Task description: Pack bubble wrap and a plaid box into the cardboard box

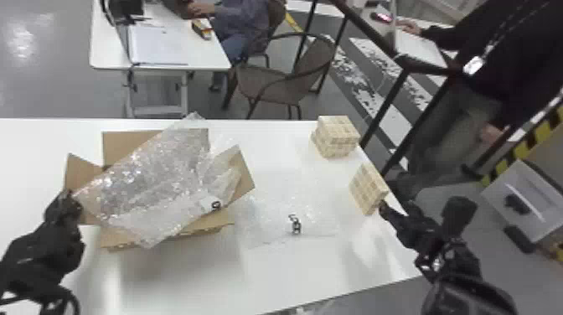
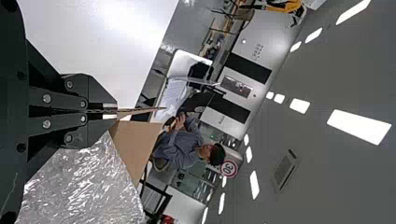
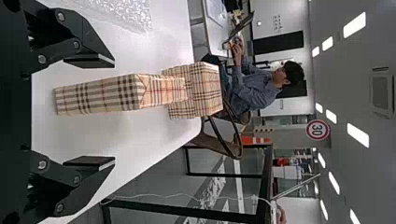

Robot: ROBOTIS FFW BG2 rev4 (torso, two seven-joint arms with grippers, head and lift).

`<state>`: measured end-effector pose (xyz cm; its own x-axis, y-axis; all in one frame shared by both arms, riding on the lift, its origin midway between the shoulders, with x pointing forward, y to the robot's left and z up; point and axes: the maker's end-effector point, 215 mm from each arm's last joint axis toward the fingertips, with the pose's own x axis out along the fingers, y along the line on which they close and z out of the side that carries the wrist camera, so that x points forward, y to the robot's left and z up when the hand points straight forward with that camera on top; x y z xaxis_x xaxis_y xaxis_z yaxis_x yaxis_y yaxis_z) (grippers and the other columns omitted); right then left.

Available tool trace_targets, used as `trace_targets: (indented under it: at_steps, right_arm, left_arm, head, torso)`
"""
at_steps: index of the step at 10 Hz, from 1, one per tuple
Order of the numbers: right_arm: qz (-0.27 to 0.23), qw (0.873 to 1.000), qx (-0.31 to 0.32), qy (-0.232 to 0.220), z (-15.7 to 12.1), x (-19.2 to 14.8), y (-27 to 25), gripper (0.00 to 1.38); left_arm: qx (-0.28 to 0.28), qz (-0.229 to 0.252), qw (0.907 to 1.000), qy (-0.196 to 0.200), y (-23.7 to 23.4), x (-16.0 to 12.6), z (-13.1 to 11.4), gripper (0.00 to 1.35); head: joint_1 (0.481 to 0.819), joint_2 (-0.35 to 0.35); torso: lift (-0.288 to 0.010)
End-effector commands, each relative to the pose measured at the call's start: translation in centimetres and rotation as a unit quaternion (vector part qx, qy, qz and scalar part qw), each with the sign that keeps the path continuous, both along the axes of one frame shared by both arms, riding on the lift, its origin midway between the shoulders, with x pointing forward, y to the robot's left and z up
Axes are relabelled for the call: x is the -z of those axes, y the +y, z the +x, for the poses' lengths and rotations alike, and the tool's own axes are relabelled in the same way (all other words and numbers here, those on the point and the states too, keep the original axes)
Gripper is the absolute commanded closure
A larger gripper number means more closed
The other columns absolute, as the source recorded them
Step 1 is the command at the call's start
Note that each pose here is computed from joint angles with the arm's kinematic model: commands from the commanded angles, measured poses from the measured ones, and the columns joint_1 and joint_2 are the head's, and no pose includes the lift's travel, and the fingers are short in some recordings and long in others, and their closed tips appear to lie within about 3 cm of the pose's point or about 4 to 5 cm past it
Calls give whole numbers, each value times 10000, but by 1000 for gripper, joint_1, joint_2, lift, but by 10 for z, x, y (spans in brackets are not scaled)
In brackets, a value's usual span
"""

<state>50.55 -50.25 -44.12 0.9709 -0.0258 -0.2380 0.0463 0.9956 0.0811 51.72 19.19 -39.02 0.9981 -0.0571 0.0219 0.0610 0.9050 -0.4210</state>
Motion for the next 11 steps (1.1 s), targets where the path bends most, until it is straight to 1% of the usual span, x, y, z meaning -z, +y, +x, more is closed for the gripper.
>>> trace_targets:
  at_steps: [1,3,5,7,8,9,10,11]
  right_arm:
    - [4,9999,-102,115,11,4,2,513]
    - [69,9993,-255,283,31,12,7,513]
    - [107,9974,-576,427,51,17,26,513]
    - [153,9970,-578,486,54,23,29,519]
    - [207,9966,-570,561,53,28,30,608]
    - [251,9964,-566,579,52,30,31,809]
    - [284,9965,-546,560,50,31,31,872]
    - [292,9969,-501,527,48,29,29,874]
  left_arm:
    - [-18,-12,10000,-2,1,0,0,1185]
    - [-14,-14,10000,-18,1,0,0,1185]
    - [-9,-35,10000,-20,1,0,0,1185]
    - [-35,-54,10000,-32,2,0,-1,1185]
    - [-47,-61,10000,-40,3,-1,-1,1185]
    - [-45,-68,10000,-49,3,-1,-1,1185]
    - [-45,-68,10000,-49,3,-1,-1,1185]
    - [-45,-68,10000,-49,3,-1,-1,1185]
  head:
    - [695,-325]
    - [695,-318]
    - [695,-303]
    - [695,-283]
    - [695,-282]
    - [695,-279]
    - [695,-278]
    - [695,-278]
  torso:
    - [-95]
    - [-95]
    - [-95]
    - [-95]
    - [-95]
    - [-95]
    - [-95]
    - [-95]
